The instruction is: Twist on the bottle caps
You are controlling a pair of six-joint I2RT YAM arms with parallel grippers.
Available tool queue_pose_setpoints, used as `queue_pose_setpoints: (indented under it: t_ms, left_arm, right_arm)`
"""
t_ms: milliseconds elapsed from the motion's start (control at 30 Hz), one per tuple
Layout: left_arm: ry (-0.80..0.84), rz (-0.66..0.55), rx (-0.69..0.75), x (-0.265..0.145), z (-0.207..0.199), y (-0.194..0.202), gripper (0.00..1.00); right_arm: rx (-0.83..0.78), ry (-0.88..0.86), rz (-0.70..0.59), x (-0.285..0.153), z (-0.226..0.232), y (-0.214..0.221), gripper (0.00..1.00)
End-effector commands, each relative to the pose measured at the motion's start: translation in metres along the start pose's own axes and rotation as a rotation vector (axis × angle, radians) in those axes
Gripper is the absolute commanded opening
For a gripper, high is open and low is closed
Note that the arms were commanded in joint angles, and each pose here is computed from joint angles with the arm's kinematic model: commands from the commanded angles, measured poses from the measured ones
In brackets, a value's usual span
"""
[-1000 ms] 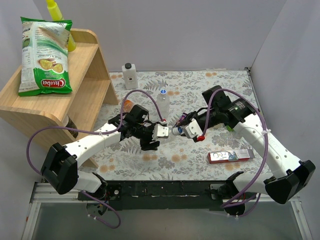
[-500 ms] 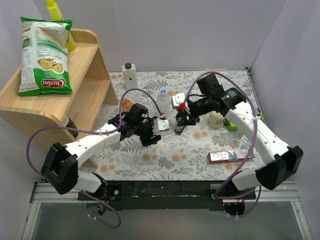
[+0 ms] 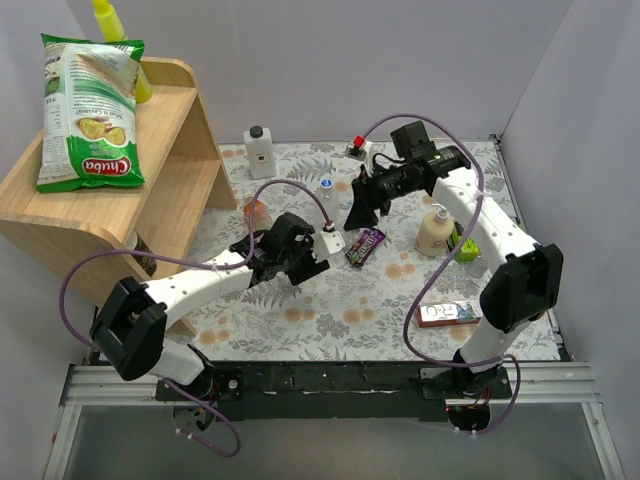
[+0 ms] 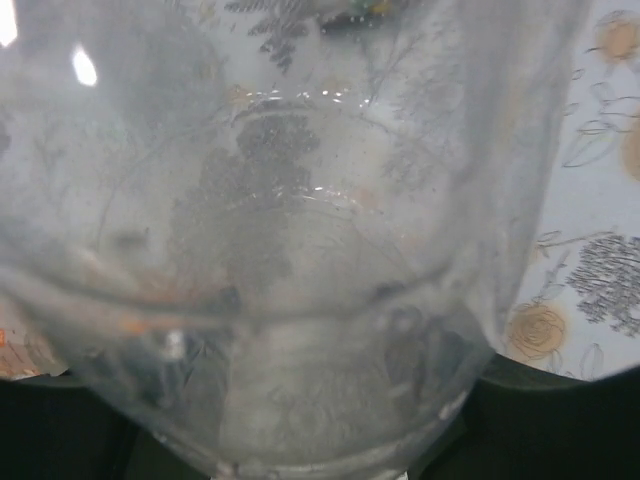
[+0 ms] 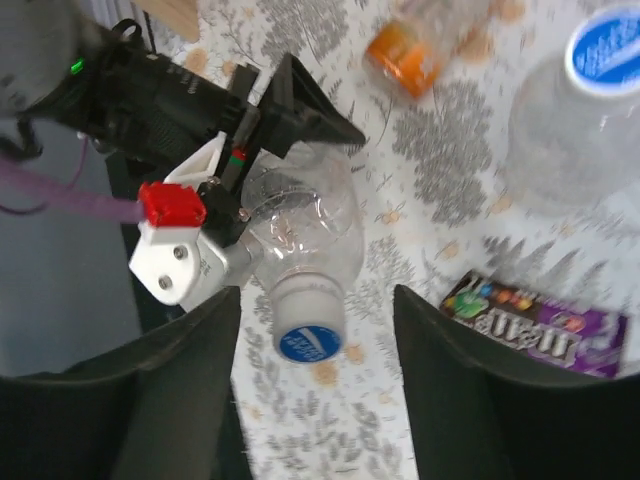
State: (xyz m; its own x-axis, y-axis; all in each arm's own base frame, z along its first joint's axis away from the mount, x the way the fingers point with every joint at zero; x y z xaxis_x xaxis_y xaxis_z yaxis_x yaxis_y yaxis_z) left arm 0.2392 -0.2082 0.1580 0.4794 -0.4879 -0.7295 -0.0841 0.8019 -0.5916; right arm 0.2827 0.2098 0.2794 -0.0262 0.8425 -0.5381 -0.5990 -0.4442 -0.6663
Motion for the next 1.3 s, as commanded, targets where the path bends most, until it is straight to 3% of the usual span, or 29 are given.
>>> queue_pose_setpoints:
  t_ms: [0, 33, 133, 267, 467, 800, 1067, 1133, 1200, 1233, 1267]
  left_arm:
    - [0.121, -0.134, 0.071, -0.028, -0.006, -0.004, 0.00]
    - [0.209, -0.168, 0.101, -0.030, -0.011, -0.004, 0.00]
    - [0.394, -0.149, 0.131, -0.041, -0.016, 0.007, 0.00]
    - [0.517, -0.182, 0.211, -0.043, -0.020, 0.003, 0.00]
    - [0.539, -0.231, 0.204, -0.045, -0.018, -0.009, 0.00]
    - [0.541, -0.260, 0.200, -0.049, -0.018, -0.013, 0.00]
    - [0.520, -0.278, 0.209, -0.049, -0.015, -0.017, 0.00]
    - [0.457, -0.305, 0.199, -0.047, -0.009, -0.022, 0.00]
    - [0.325, -0.340, 0.147, -0.042, 0.003, -0.035, 0.00]
    - [0.273, -0.344, 0.127, -0.041, 0.004, -0.037, 0.00]
    - [0.241, -0.348, 0.105, -0.038, 0.002, -0.043, 0.00]
  right_arm:
    - [-0.410, -0.081, -0.111, -0.050, 0.041, -0.008, 0.73]
    - [-0.581, -0.073, -0.118, -0.059, 0.050, -0.002, 0.74]
    - [-0.852, -0.110, -0.134, -0.062, 0.062, 0.024, 0.73]
    - [-1.116, -0.099, -0.123, -0.047, 0.078, 0.040, 0.71]
    - [-1.276, -0.081, -0.111, -0.026, 0.093, 0.045, 0.70]
    - [-1.298, -0.094, -0.115, -0.020, 0.095, 0.041, 0.59]
    - [-1.258, -0.106, -0.080, -0.015, 0.092, 0.040, 0.31]
    - [-1.174, -0.117, -0.049, -0.008, 0.085, 0.042, 0.23]
    - [-0.967, -0.092, -0.043, -0.002, 0.082, 0.037, 0.15]
    - [-0.848, -0.085, -0.020, 0.008, 0.072, 0.034, 0.05]
    - [-0.763, -0.033, -0.017, 0.009, 0.069, 0.021, 0.01]
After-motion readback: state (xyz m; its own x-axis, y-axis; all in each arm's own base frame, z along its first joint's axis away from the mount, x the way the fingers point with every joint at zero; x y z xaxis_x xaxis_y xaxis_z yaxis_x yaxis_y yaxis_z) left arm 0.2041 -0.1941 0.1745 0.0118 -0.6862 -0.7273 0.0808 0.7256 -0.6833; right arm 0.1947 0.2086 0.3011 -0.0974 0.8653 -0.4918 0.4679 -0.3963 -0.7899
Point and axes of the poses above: each gripper's point midway between its finger pads, its own x axis out along the fingers, its own z axis along the line the jaws close on, y = z × x, the point moved 8 cm from there along -x, back along the fingers, and after that the axes turned 4 degrees about x, right-handed, at the moved point
